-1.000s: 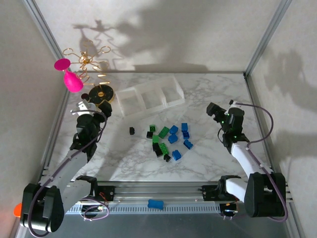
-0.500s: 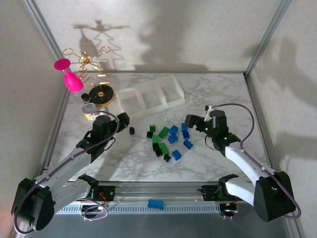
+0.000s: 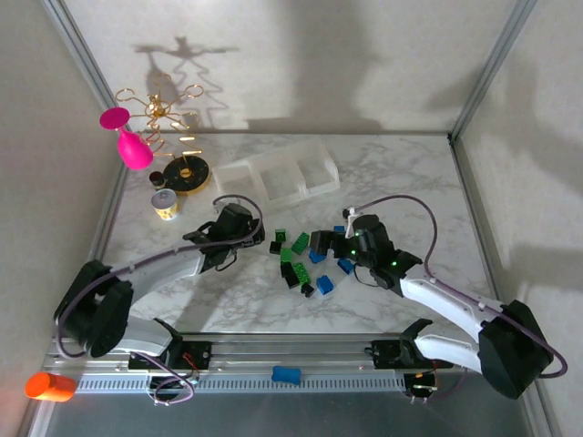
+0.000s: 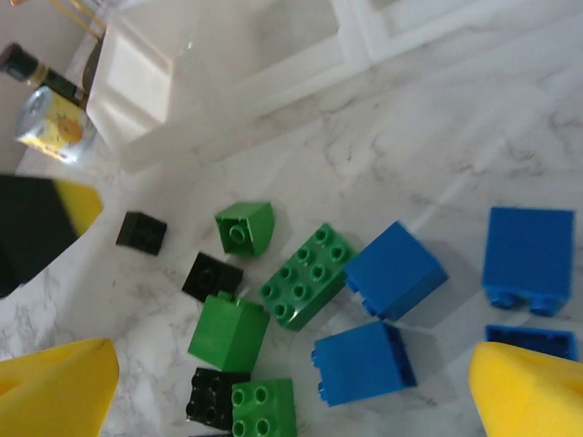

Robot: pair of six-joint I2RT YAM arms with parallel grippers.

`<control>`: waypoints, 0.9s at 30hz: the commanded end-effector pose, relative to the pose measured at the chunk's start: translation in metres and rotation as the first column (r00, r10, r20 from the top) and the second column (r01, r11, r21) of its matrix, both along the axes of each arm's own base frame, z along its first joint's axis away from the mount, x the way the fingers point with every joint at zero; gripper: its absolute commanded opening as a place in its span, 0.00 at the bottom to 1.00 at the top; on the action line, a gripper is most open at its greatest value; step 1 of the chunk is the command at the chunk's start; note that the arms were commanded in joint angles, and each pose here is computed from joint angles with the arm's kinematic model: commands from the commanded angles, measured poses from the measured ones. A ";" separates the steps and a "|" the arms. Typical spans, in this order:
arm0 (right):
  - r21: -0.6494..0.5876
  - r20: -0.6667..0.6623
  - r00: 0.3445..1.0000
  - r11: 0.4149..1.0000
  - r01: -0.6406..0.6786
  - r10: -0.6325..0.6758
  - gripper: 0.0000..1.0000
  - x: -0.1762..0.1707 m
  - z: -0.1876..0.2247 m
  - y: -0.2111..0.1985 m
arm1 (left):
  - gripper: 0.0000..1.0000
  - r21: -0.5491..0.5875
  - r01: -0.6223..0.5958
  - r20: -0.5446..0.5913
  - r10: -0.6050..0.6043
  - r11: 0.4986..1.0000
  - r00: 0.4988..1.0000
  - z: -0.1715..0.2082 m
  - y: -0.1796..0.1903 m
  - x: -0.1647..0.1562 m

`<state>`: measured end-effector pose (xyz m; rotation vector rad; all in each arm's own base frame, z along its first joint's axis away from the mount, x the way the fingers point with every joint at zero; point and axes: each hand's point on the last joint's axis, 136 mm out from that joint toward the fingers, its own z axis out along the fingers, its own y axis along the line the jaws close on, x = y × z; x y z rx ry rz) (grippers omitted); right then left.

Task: Sort the legos into containers by color
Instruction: Pick up the lego from the center of the table.

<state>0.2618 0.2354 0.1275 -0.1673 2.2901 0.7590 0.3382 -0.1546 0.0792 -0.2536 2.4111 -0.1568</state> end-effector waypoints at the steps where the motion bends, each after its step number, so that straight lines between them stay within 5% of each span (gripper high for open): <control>1: 0.006 0.040 0.999 1.000 0.018 -0.018 0.99 0.009 0.017 0.012 | 0.78 0.088 -0.011 -0.029 0.014 0.996 0.999 -0.007 0.006 0.003; 11: -0.010 0.050 0.999 1.000 -0.003 0.004 0.99 0.015 0.019 0.027 | 0.69 0.142 0.024 -0.125 -0.006 0.990 0.992 -0.042 0.008 -0.006; 27: -0.038 0.045 0.999 0.999 0.006 -0.004 0.99 0.016 0.013 0.029 | 0.34 0.165 0.035 -0.140 -0.012 0.986 0.990 -0.055 0.005 -0.003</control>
